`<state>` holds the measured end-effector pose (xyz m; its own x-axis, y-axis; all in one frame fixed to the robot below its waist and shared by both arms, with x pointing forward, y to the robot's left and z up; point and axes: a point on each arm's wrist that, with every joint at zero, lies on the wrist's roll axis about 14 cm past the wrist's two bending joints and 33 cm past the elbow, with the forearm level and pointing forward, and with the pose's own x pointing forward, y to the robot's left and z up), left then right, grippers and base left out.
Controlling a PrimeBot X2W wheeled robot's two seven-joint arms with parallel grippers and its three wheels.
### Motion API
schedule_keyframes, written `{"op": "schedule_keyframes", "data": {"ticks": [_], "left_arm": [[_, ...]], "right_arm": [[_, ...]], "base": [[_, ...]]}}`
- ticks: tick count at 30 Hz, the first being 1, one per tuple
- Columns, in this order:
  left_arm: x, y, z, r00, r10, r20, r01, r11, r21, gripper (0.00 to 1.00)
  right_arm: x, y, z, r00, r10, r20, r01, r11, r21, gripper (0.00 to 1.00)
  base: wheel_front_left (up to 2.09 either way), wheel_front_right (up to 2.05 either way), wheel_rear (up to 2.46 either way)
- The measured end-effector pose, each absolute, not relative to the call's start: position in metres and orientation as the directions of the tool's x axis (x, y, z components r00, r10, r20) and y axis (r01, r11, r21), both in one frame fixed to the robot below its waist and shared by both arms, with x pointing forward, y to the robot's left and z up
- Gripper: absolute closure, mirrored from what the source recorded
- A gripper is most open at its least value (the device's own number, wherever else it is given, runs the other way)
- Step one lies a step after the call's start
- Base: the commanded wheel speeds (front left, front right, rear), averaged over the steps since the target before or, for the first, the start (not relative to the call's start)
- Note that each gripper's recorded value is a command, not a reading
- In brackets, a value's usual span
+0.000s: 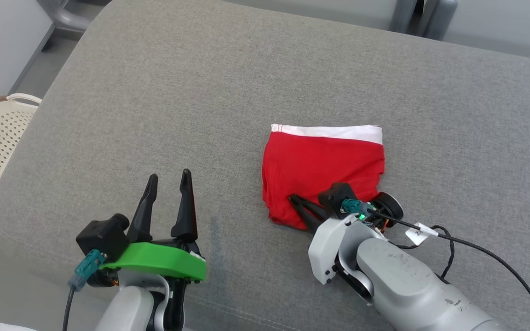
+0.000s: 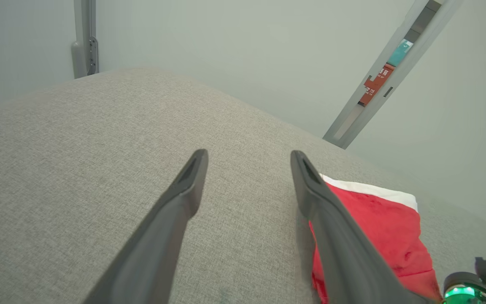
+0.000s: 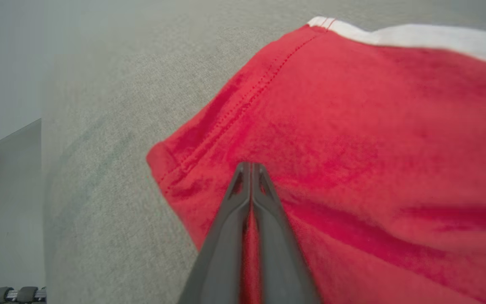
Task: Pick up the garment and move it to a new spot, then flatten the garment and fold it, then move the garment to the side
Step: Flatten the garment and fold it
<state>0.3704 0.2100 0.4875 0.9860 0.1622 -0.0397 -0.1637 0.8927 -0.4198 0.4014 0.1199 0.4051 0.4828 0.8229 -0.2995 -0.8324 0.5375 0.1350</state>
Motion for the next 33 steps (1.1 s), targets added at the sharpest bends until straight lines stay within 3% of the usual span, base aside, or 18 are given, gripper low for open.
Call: {"op": "schedule_keyframes", "data": {"ticks": [2, 3, 4, 5, 13, 20, 26, 33], "left_arm": [[0.372, 0.207, 0.488, 0.988, 0.152, -0.038, -0.154, 0.894, -0.422, 0.0], [0.373, 0.206, 0.488, 0.988, 0.147, -0.036, -0.148, 0.894, -0.422, 0.0], [0.374, 0.204, 0.488, 0.989, 0.142, -0.034, -0.143, 0.895, -0.422, 0.0], [0.375, 0.202, 0.489, 0.99, 0.136, -0.032, -0.137, 0.897, -0.421, 0.0], [0.382, 0.181, 0.496, 0.998, 0.062, -0.001, -0.057, 0.908, -0.415, 0.0], [0.386, 0.159, 0.506, 0.999, -0.008, 0.031, 0.02, 0.912, -0.409, 0.0], [0.384, 0.151, 0.512, 0.998, -0.042, 0.052, 0.058, 0.925, -0.376, 0.0], [0.374, 0.15, 0.513, 0.997, -0.041, 0.06, 0.06, 0.935, -0.349, 0.0]], "right_arm": [[0.406, 0.116, 0.41, 0.507, 0.817, -0.276, -0.817, 0.557, 0.148, 1.0], [0.408, 0.115, 0.414, 0.518, 0.815, -0.26, -0.81, 0.565, 0.157, 0.6], [0.411, 0.114, 0.419, 0.529, 0.813, -0.244, -0.804, 0.572, 0.163, 0.04], [0.413, 0.113, 0.424, 0.54, 0.811, -0.226, -0.799, 0.578, 0.167, 0.0], [0.446, 0.085, 0.48, 0.678, 0.733, -0.051, -0.715, 0.674, 0.186, 0.0], [0.459, 0.016, 0.508, 0.829, 0.557, 0.053, -0.557, 0.813, 0.171, 0.0], [0.444, -0.056, 0.516, 0.921, 0.379, 0.095, -0.389, 0.909, 0.15, 0.0], [0.408, -0.111, 0.512, 0.966, 0.24, 0.095, -0.252, 0.957, 0.143, 0.0]], "base": [[0.0, 0.0, 0.0], [0.0, 0.0, 0.0], [0.0, 0.0, 0.0], [0.0, 0.0, 0.0], [0.0, 0.0, 0.0], [0.0, 0.0, 0.0], [0.0, 0.0, 0.0], [0.0, 0.0, 0.0]]}}
